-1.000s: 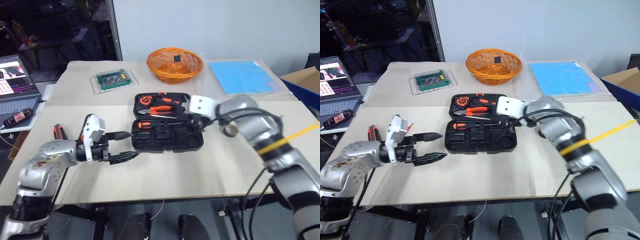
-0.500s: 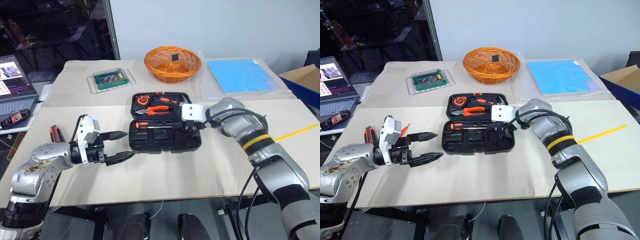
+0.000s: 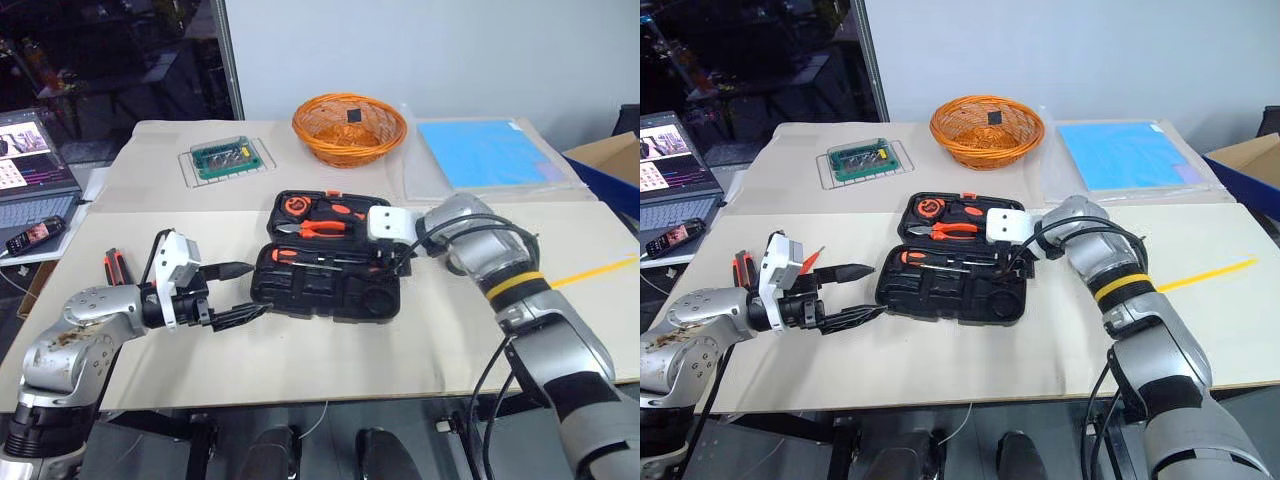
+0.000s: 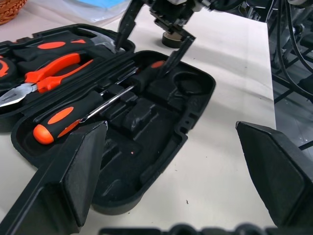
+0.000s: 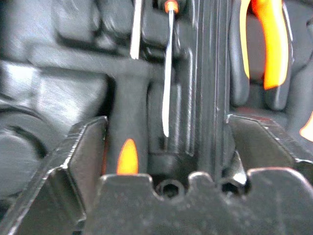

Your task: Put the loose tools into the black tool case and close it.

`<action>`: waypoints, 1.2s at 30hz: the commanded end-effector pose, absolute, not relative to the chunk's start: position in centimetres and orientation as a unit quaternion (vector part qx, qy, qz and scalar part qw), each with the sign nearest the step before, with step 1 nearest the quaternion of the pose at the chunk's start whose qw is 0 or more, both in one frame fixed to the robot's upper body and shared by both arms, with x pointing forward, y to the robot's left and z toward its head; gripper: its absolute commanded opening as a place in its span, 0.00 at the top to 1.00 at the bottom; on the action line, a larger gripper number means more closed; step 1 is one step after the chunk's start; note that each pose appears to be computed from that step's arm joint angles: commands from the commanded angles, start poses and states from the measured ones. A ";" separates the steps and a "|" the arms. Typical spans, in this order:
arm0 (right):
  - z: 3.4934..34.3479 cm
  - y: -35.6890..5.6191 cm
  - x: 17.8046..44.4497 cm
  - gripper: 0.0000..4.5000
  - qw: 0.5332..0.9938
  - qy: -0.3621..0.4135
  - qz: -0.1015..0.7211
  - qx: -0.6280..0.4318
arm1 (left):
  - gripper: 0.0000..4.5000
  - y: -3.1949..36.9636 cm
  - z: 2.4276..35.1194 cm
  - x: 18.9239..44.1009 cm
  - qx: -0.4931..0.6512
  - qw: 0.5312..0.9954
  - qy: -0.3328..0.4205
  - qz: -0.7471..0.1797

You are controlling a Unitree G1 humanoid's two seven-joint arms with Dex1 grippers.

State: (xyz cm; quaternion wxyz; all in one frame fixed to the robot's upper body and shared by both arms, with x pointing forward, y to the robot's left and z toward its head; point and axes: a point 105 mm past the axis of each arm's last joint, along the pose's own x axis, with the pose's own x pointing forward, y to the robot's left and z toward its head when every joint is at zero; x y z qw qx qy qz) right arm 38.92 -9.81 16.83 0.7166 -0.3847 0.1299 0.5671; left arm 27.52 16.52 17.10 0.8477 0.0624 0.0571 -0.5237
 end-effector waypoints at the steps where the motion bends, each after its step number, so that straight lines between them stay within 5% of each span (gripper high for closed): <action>1: 20.8 -9.6 38.4 0.24 0.762 0.072 0.575 -0.290 | 0.00 16.1 17.6 27.5 0.072 0.847 0.038 -0.525; 7: 21.6 -9.7 38.0 0.70 0.841 0.021 0.506 -0.191 | 0.00 15.9 17.5 27.4 0.070 0.849 0.036 -0.522; 11: 19.0 -9.2 37.5 0.99 0.897 -0.006 0.403 -0.180 | 0.00 15.9 17.5 27.5 0.073 0.853 0.034 -0.516; 14: 15.7 -8.9 37.5 0.99 0.908 0.018 0.363 -0.209 | 0.00 16.1 17.4 27.4 0.073 0.852 0.038 -0.516; 19: 9.2 -7.3 35.7 0.99 0.828 0.107 0.443 -0.327 | 0.00 16.9 17.1 27.5 0.081 0.859 0.043 -0.504; 22: 8.3 -7.7 35.4 0.99 0.785 0.113 0.468 -0.390 | 0.00 17.4 16.9 27.5 0.082 0.866 0.045 -0.491; 26: 10.8 -7.3 36.2 0.99 0.786 0.048 0.461 -0.408 | 0.00 18.9 16.3 28.1 0.071 0.897 0.042 -0.435; 30: 17.4 -6.5 35.8 0.99 0.849 -0.067 0.462 -0.248 | 0.00 21.6 16.4 29.4 0.051 0.943 0.035 -0.326; 33: 20.8 -6.4 34.0 0.99 0.841 -0.101 0.499 -0.183 | 0.00 24.4 16.4 30.4 0.033 0.967 0.048 -0.247; 34: 21.8 -6.7 32.7 0.87 0.829 -0.113 0.520 -0.171 | 0.00 25.6 16.1 30.8 0.020 0.976 0.066 -0.208; 36: 22.7 -6.8 30.6 0.78 0.806 -0.117 0.555 -0.169 | 0.00 28.3 16.1 31.6 0.011 0.988 0.082 -0.133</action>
